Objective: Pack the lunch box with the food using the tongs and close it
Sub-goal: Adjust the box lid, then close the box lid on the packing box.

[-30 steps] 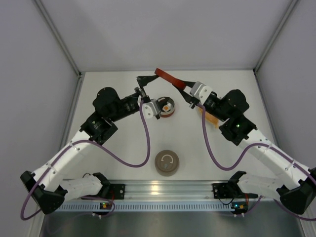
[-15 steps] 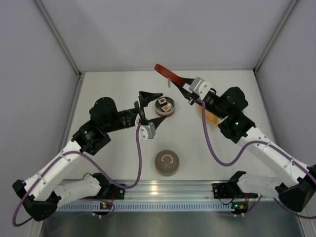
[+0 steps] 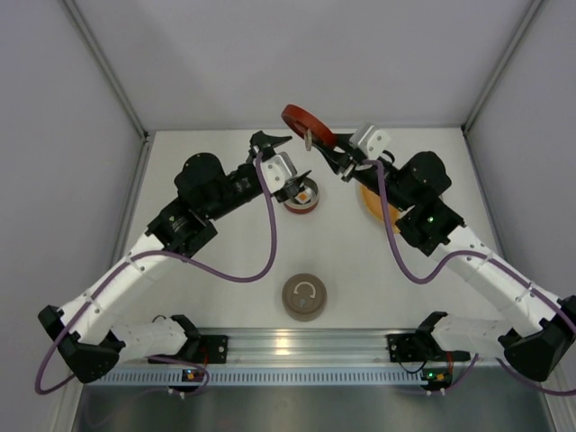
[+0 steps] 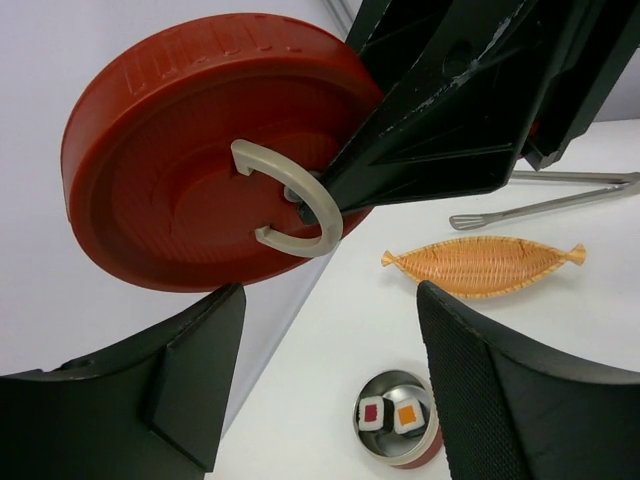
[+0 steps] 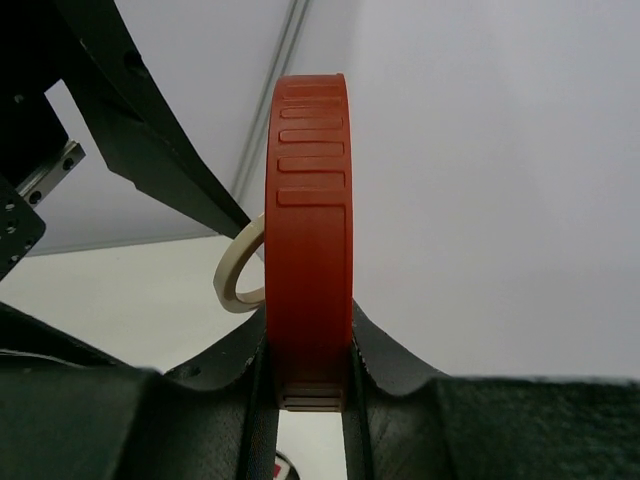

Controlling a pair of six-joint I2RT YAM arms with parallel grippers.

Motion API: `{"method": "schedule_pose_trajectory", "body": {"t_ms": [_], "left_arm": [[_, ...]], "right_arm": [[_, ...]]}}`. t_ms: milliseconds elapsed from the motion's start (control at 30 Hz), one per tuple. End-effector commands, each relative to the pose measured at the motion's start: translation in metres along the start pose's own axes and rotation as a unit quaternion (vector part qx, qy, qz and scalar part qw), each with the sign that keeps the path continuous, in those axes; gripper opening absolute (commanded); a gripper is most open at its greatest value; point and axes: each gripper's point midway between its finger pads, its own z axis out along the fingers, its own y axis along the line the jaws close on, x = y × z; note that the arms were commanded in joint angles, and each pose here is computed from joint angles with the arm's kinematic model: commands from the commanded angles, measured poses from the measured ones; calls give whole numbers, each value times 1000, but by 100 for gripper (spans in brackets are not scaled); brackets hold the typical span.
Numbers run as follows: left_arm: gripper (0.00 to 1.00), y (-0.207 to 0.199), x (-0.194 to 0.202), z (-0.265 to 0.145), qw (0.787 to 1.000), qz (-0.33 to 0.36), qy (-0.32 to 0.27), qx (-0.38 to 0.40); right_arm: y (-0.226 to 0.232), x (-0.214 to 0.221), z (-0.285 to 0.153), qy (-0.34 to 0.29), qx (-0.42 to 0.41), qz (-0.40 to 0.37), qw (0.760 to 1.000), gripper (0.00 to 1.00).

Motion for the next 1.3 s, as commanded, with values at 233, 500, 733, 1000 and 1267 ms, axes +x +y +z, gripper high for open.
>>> {"method": "schedule_pose_trajectory", "body": {"t_ms": [233,500,733,1000,1267], "left_arm": [[71,26,-35,8,997,2,-52,-61],[70,19,-47,9,995,25,-61,-71],[51,25,-51,10,995,21,-56,-83],[47,33,-37,7,993,35,-22,-109],[43,31,-29,4,993,38,-11,-111]], "right_arm": [[-1,-25,3,-20,4,30,999,0],[2,-18,6,-9,8,28,1000,0],[5,-18,7,-7,5,28,1000,0],[6,-19,3,-9,7,28,1000,0],[5,-25,1,-14,8,38,999,0]]}}
